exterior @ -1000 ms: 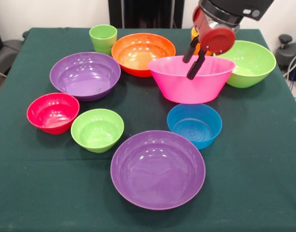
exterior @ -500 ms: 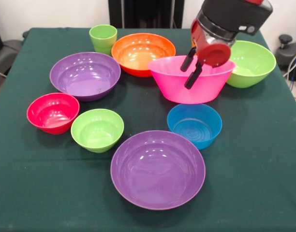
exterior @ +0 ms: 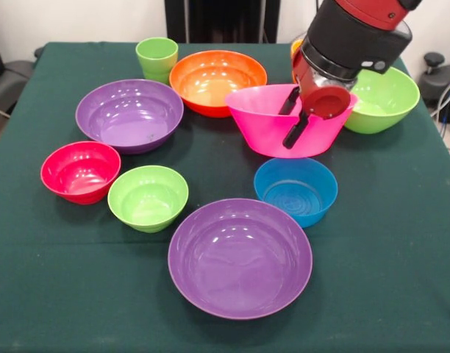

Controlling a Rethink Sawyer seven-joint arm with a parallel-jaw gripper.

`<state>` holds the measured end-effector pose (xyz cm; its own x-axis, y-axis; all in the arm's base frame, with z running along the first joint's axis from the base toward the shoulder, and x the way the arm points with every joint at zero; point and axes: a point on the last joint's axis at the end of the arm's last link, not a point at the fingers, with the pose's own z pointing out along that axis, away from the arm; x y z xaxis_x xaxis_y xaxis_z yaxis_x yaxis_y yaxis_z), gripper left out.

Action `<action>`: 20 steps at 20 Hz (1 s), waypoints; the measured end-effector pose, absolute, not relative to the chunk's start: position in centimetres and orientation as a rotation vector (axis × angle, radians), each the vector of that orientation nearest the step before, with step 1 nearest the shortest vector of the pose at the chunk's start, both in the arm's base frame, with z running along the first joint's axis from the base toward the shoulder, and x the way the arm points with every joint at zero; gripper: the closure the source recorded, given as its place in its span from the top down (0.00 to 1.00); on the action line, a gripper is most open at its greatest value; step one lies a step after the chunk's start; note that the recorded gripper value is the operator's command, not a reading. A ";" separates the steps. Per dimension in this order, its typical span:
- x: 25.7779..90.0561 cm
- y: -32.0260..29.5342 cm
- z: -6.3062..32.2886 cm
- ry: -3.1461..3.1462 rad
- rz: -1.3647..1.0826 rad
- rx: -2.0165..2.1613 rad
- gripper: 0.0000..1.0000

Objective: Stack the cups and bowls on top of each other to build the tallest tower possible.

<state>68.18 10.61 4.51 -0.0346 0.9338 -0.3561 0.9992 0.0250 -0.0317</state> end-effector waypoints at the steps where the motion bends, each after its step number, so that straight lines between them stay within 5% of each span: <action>1: 68.1 10.7 4.4 2.065 -0.402 2.003 1.00; 11: 68.3 12.3 4.4 2.064 -0.366 2.015 1.00; 12: 68.3 12.5 4.5 2.065 -0.364 2.013 0.00; 20: 68.2 12.8 4.7 2.066 -0.352 2.020 0.00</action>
